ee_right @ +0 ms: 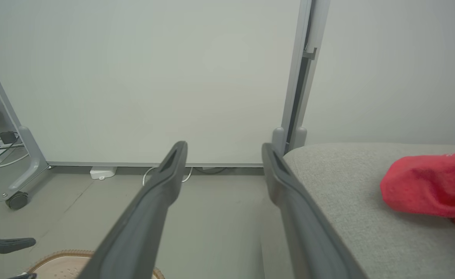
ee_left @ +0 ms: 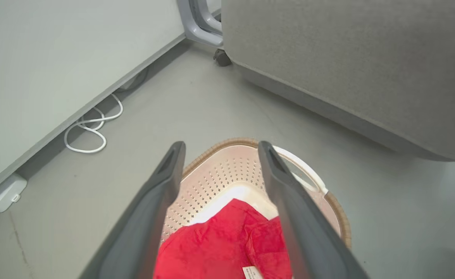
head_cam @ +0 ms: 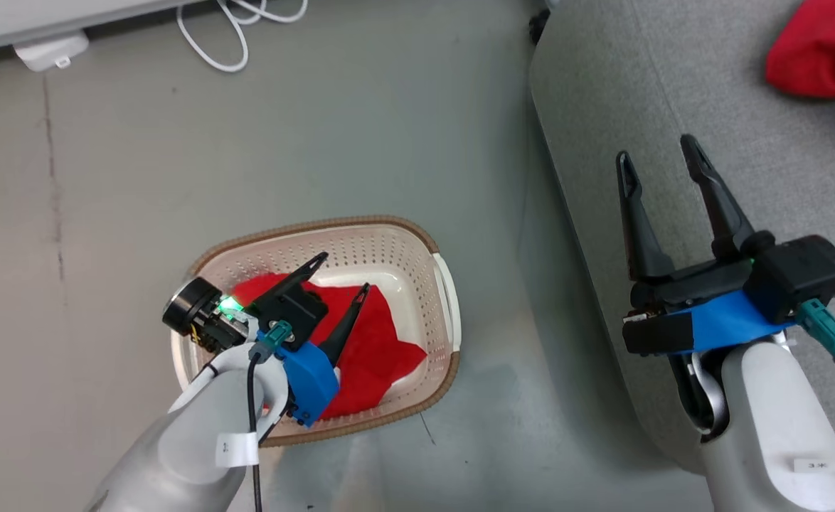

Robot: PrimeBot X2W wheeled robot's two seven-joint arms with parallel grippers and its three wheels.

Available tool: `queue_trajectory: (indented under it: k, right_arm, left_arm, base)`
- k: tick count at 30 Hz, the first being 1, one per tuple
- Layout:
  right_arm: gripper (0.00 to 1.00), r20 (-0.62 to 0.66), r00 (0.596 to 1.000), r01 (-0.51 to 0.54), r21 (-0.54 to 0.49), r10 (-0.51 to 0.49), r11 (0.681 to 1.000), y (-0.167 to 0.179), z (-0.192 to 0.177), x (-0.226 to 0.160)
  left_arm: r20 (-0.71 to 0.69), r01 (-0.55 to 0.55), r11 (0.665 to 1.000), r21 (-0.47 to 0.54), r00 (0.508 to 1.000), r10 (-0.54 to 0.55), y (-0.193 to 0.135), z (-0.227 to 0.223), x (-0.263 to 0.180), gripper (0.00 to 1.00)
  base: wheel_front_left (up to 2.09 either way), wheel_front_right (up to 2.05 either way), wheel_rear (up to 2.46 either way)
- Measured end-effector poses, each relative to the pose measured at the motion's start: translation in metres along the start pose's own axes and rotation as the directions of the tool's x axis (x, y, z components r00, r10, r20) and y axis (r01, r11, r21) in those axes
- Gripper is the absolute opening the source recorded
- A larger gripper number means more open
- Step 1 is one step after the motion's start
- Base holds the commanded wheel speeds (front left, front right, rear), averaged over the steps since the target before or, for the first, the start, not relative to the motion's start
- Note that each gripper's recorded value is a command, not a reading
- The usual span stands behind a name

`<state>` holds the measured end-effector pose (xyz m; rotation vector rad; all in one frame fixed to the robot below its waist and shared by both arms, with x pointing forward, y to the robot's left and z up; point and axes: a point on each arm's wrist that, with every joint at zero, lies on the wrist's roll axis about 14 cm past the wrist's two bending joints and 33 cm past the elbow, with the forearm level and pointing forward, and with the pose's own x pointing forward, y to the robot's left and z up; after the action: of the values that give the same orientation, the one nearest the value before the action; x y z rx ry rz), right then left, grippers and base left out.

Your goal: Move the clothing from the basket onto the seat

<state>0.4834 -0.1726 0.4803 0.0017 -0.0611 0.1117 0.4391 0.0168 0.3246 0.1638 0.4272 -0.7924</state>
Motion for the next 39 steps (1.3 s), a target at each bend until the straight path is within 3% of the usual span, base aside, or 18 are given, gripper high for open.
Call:
queue_trajectory:
  k: [7, 13, 19, 24, 27, 39]
  right_arm:
    - [1.0, -0.04, 0.999, 0.0, -0.018, 0.0, 1.0, -0.007, -0.029, 0.022]
    - [1.0, -0.074, 0.997, -0.006, -0.031, 0.004, 0.999, -0.011, -0.055, 0.035]
    - [1.0, -0.106, 0.994, -0.009, -0.041, 0.005, 0.999, -0.016, -0.08, 0.044]
    - [1.0, -0.13, 0.991, 0.003, -0.04, -0.009, 0.999, -0.023, -0.1, 0.048]
    - [1.0, -0.147, 0.989, 0.011, -0.037, -0.016, 0.999, -0.027, -0.113, 0.049]
    - [1.0, -0.177, 0.984, 0.011, -0.041, -0.018, 0.999, -0.031, -0.144, 0.051]
  left_arm:
    - [-0.194, 0.159, 0.985, 0.06, 0.97, -0.145, -0.012, -0.067, 0.026, 1.0]
    - [-0.377, 0.286, 0.952, 0.109, 0.898, -0.227, -0.016, -0.127, 0.034, 1.0]
    - [-0.515, 0.347, 0.93, 0.122, 0.823, -0.24, -0.006, -0.175, 0.04, 1.0]
    - [-0.585, 0.42, 0.893, 0.159, 0.769, -0.257, -0.007, -0.205, 0.049, 1.0]
    - [-0.654, 0.464, 0.87, 0.165, 0.712, -0.255, -0.01, -0.23, 0.045, 1.0]
    - [-0.745, 0.509, 0.846, 0.157, 0.624, -0.237, -0.003, -0.28, 0.055, 1.0]
  base:
    - [0.0, 0.0, 0.0]
    - [0.0, 0.0, 0.0]
    - [0.0, 0.0, 0.0]
    - [0.0, 0.0, 0.0]
    - [0.0, 0.0, 0.0]
    - [0.0, 0.0, 0.0]
